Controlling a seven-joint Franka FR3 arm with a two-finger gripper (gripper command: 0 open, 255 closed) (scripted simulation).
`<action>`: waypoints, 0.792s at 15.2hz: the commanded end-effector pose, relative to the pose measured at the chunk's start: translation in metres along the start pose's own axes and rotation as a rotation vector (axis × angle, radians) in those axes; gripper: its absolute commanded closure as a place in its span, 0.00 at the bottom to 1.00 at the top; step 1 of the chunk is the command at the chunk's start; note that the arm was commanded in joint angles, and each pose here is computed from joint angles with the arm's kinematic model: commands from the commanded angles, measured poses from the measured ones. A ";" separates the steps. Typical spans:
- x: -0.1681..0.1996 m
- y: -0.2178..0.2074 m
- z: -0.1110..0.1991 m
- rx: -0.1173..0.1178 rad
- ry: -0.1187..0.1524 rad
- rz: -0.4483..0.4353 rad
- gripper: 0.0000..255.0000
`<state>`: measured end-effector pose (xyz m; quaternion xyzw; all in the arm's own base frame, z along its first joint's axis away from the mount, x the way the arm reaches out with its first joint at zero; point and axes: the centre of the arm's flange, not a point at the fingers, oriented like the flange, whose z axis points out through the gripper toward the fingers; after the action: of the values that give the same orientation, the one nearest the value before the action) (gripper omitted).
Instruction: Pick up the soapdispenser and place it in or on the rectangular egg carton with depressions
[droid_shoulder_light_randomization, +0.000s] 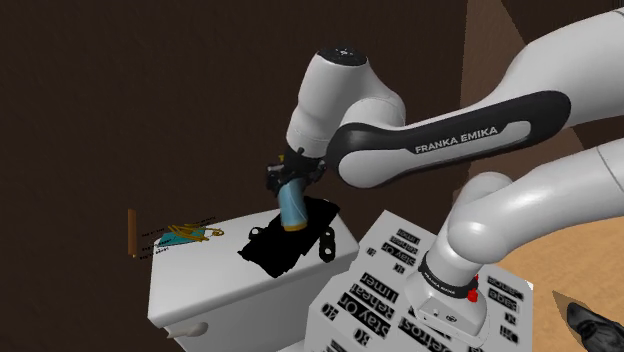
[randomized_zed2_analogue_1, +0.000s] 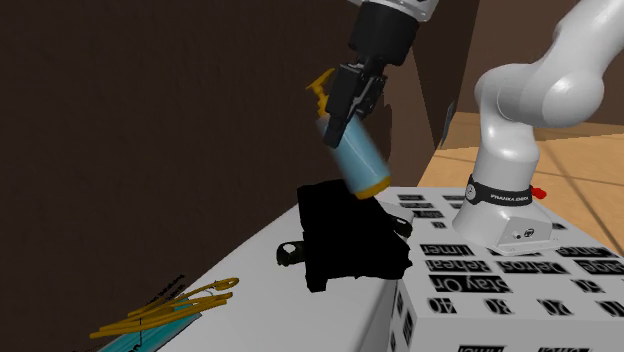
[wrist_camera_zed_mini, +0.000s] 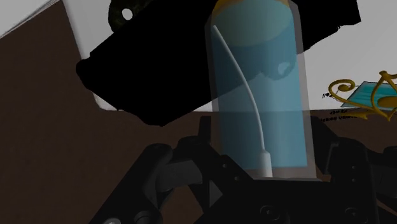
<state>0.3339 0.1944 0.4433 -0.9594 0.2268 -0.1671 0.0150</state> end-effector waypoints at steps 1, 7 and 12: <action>-0.003 0.020 0.000 0.003 -0.002 -0.001 1.00; -0.013 0.024 0.029 0.003 -0.002 -0.001 1.00; -0.021 0.027 0.054 0.003 -0.002 -0.001 1.00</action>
<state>0.3223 0.1783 0.3878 -0.9597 0.2262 -0.1659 0.0164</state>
